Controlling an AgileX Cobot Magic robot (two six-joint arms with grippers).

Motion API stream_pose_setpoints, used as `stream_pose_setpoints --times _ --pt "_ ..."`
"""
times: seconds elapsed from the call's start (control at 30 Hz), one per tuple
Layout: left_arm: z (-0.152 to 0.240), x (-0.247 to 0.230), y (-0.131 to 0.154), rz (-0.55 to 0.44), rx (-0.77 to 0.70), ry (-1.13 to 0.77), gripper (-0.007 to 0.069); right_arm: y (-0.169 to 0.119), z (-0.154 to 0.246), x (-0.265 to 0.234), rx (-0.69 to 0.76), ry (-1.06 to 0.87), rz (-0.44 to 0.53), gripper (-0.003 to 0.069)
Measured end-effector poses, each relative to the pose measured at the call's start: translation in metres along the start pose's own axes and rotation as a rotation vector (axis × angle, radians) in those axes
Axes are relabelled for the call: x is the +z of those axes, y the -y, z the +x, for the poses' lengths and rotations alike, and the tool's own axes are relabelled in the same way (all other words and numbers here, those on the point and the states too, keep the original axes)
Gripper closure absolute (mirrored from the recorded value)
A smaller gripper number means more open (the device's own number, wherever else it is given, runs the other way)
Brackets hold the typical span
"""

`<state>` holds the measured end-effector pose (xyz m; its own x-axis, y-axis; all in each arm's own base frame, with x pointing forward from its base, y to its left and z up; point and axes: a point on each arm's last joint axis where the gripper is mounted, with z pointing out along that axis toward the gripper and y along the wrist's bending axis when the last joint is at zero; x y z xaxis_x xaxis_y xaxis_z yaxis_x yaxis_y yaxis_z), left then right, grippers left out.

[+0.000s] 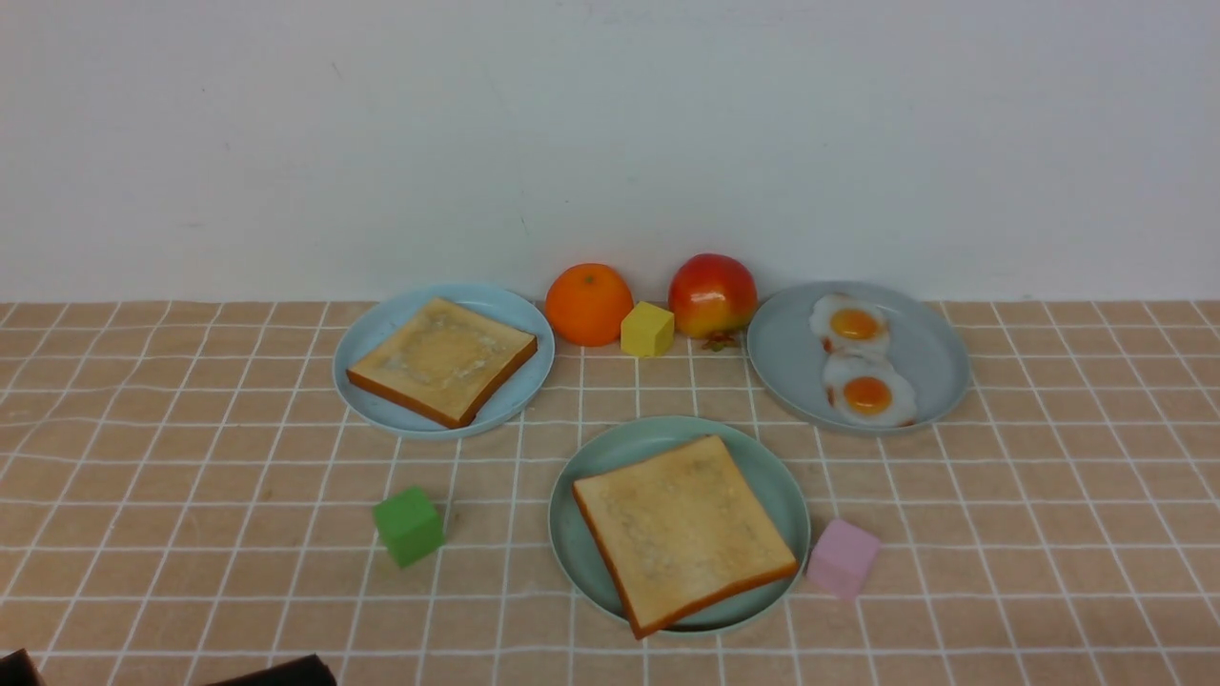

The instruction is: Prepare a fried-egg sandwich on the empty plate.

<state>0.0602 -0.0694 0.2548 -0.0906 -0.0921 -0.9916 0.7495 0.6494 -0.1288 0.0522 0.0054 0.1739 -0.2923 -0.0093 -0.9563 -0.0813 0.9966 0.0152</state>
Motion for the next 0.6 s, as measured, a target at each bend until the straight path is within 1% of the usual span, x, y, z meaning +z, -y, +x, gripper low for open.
stream_pose_setpoints --times 0.17,0.27,0.3,0.33,0.37,0.4,0.43,0.47,0.53,0.6 --pt "-0.001 0.0 -0.001 -0.012 0.015 0.01 0.0608 0.0 0.0 0.0 0.001 0.0 0.0 0.0655" --pt "-0.005 -0.004 -0.009 -0.097 0.017 0.049 0.0635 0.0 0.0 0.0 0.001 0.0 0.0 0.0653" --pt "-0.006 -0.009 -0.014 -0.172 0.016 0.072 0.0638 0.0 0.0 0.0 0.001 0.0 0.0 0.0652" --pt "-0.007 -0.01 -0.015 -0.183 0.012 0.075 0.0638 0.0 0.0 0.0 0.001 0.0 0.0 0.0652" --pt "-0.007 -0.018 -0.022 -0.283 0.009 0.089 0.0638 0.0 0.0 0.0 0.001 0.0 0.0 0.065" --pt "-0.006 -0.022 -0.024 -0.336 0.01 0.093 0.0638 0.0 0.0 0.0 0.001 0.0 0.0 0.065" --pt "-0.003 -0.03 -0.028 -0.419 0.014 0.101 0.0638 0.0 0.0 0.0 0.001 0.0 0.0 0.0648" --pt "-0.002 -0.031 -0.029 -0.433 0.016 0.101 0.0638 0.0 0.0 0.0 0.001 0.0 0.0 0.0648" --pt "0.013 -0.045 -0.035 -0.604 0.019 0.113 0.0638 0.0 0.0 0.0 0.001 0.0 0.0 0.0648" --pt "0.022 -0.049 -0.038 -0.661 0.012 0.116 0.0638 0.0 0.0 0.0 0.001 0.0 0.0 0.0646"
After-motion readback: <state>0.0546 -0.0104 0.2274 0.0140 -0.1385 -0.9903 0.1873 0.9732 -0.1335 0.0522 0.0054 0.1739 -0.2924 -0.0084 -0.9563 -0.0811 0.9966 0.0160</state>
